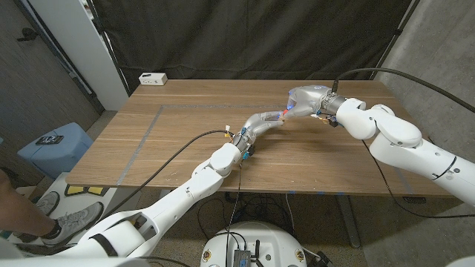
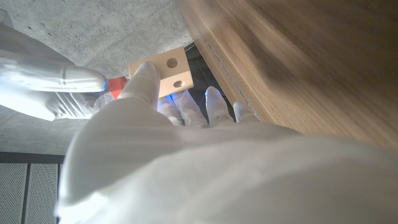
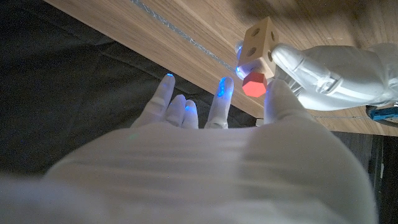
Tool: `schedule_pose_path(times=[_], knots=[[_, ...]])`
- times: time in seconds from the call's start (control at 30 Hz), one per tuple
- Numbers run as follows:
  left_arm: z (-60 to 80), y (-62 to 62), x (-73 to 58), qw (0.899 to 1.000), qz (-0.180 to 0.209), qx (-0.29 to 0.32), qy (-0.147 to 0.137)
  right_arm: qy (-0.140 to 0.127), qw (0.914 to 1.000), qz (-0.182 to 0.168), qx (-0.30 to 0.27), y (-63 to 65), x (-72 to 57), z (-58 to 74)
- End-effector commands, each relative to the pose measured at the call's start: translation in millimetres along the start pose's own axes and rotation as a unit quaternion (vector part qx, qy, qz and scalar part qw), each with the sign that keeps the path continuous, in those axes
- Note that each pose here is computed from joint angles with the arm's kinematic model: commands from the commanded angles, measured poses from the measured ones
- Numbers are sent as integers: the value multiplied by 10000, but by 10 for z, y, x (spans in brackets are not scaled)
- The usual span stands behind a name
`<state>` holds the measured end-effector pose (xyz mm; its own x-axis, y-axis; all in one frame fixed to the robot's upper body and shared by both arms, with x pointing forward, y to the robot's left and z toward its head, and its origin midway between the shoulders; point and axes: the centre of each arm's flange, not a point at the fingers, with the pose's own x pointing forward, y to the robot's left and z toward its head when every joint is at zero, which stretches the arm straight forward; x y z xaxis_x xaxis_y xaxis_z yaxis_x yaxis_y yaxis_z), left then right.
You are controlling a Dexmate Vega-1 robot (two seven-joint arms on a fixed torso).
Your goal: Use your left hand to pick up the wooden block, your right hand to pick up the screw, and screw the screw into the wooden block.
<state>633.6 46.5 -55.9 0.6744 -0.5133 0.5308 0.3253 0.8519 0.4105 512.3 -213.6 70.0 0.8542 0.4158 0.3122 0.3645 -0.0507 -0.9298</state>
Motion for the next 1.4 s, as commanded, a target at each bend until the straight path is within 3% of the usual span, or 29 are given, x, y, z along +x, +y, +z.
schedule_pose_path(times=[0.03,0.87,1.4], knots=[[-7,3,26,10000,-12,1,12,33,9999,31,114,12,42,-20],[-10,4,50,10000,-11,5,10,82,9997,24,211,26,71,-45],[-4,-11,12,10000,5,5,-2,89,9997,-47,234,28,69,5]])
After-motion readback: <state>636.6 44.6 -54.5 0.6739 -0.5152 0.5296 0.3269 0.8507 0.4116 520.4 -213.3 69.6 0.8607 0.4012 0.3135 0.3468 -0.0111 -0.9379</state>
